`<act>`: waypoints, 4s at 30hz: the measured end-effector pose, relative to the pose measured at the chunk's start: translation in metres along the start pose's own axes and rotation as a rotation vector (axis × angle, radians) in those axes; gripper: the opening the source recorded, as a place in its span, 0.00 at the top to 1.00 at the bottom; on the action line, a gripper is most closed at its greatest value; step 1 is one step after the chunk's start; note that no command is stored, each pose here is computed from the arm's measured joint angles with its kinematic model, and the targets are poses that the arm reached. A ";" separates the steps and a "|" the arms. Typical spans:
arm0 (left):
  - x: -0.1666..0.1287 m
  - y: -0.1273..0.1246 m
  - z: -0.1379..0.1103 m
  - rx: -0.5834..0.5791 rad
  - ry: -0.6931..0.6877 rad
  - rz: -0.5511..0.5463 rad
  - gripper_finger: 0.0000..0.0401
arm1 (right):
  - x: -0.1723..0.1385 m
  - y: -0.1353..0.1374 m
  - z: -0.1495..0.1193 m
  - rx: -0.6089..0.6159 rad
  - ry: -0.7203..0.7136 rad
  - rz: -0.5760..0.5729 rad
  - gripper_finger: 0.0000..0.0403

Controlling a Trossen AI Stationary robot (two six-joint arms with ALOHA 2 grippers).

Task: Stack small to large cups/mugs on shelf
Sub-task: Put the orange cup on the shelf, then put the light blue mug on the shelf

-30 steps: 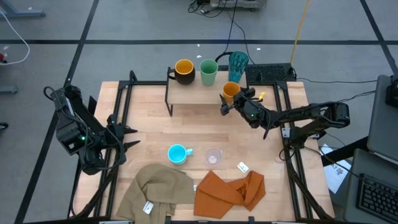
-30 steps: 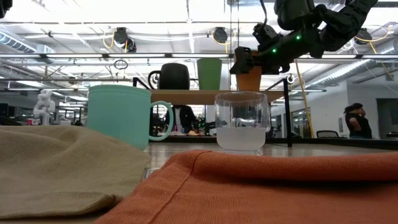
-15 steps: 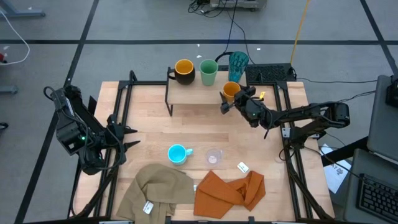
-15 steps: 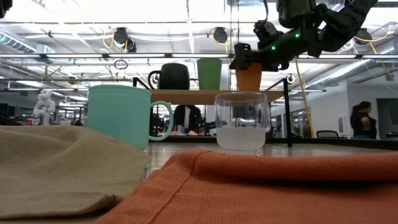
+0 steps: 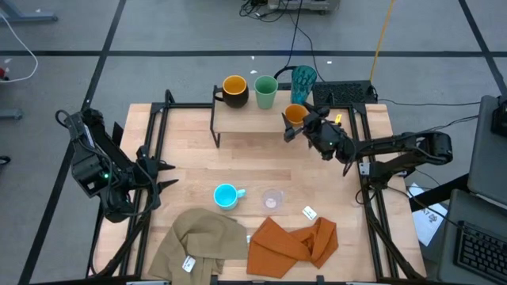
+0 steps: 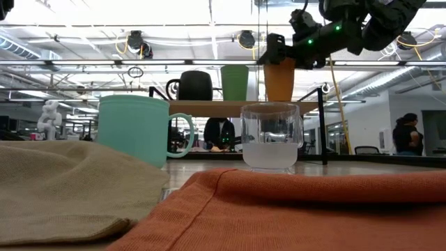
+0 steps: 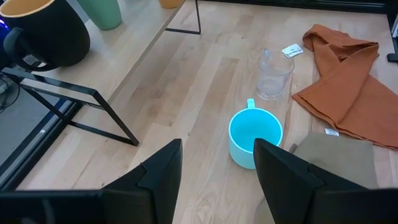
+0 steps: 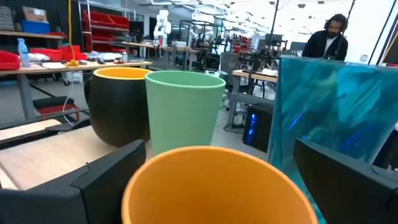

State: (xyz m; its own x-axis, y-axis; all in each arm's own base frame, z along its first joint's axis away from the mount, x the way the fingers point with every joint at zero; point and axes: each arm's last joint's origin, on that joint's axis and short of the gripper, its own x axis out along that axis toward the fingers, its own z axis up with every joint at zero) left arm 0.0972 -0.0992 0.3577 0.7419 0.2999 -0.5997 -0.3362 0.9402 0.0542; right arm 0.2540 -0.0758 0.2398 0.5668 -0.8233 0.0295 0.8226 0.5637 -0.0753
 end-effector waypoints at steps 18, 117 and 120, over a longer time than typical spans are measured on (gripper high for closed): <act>0.004 -0.009 -0.002 0.019 0.010 0.020 0.50 | 0.003 0.005 0.057 -0.104 -0.102 0.025 0.01; 0.230 -0.070 0.020 0.252 0.659 -0.356 0.50 | -0.161 0.078 0.082 -0.342 -0.087 0.741 1.00; 0.231 -0.072 0.021 0.251 0.628 -0.372 0.50 | -0.161 0.078 0.081 -0.345 -0.084 0.742 1.00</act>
State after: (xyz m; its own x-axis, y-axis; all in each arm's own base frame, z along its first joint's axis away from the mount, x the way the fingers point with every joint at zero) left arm 0.3050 -0.0939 0.2315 0.2868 -0.1209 -0.9503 0.0680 0.9921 -0.1057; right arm 0.2305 0.1055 0.3101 0.9704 -0.2295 -0.0755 0.1802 0.8957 -0.4065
